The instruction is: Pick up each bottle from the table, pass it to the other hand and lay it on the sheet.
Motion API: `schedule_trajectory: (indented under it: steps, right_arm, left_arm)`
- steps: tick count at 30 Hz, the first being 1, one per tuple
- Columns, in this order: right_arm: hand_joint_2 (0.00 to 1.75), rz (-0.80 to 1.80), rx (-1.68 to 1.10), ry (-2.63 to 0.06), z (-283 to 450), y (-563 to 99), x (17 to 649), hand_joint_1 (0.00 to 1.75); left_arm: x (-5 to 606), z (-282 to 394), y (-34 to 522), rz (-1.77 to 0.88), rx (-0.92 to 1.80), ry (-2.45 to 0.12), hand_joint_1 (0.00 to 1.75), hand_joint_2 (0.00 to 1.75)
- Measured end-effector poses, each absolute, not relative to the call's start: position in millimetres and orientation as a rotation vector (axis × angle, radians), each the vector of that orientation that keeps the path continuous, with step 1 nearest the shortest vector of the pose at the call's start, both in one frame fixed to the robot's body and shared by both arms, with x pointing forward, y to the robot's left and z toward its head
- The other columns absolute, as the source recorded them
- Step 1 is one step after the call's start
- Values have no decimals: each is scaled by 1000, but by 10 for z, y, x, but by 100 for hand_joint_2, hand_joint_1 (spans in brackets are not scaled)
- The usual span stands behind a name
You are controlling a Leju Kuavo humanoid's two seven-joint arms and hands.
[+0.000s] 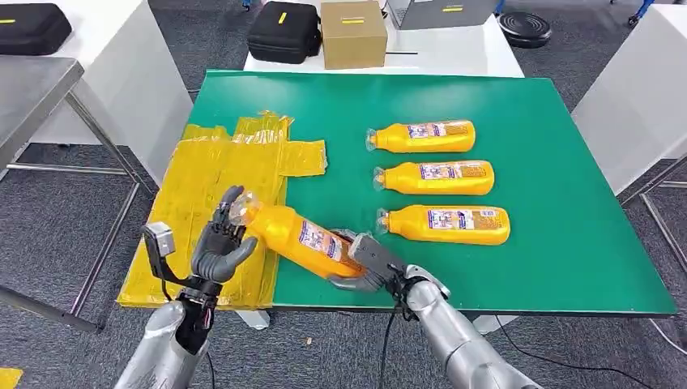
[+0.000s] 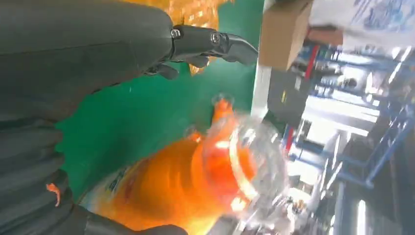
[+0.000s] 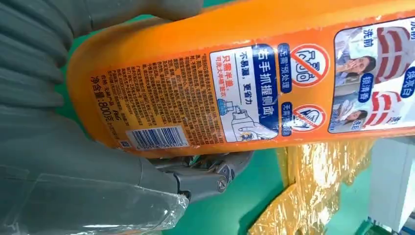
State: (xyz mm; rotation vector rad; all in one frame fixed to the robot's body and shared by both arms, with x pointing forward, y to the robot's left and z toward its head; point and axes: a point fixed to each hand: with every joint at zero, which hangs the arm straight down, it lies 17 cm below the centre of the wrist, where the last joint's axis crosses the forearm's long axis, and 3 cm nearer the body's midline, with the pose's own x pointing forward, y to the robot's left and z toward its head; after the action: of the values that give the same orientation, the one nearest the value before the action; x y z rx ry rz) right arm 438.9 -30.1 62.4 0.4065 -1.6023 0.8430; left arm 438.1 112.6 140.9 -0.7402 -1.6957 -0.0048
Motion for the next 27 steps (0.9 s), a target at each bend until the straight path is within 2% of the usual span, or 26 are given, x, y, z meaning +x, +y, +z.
schedule_trajectory:
  steps: [11,27]
  right_arm:
    - [175,828,405,-1609,764,-288,4524,175]
    - [175,845,406,-1595,758,-243,4516,175]
  left_arm:
    - [4117,1382,708,-222,-804,-1685,0,175]
    - [4103,1385,691,-242,-805,-1689,0,175]
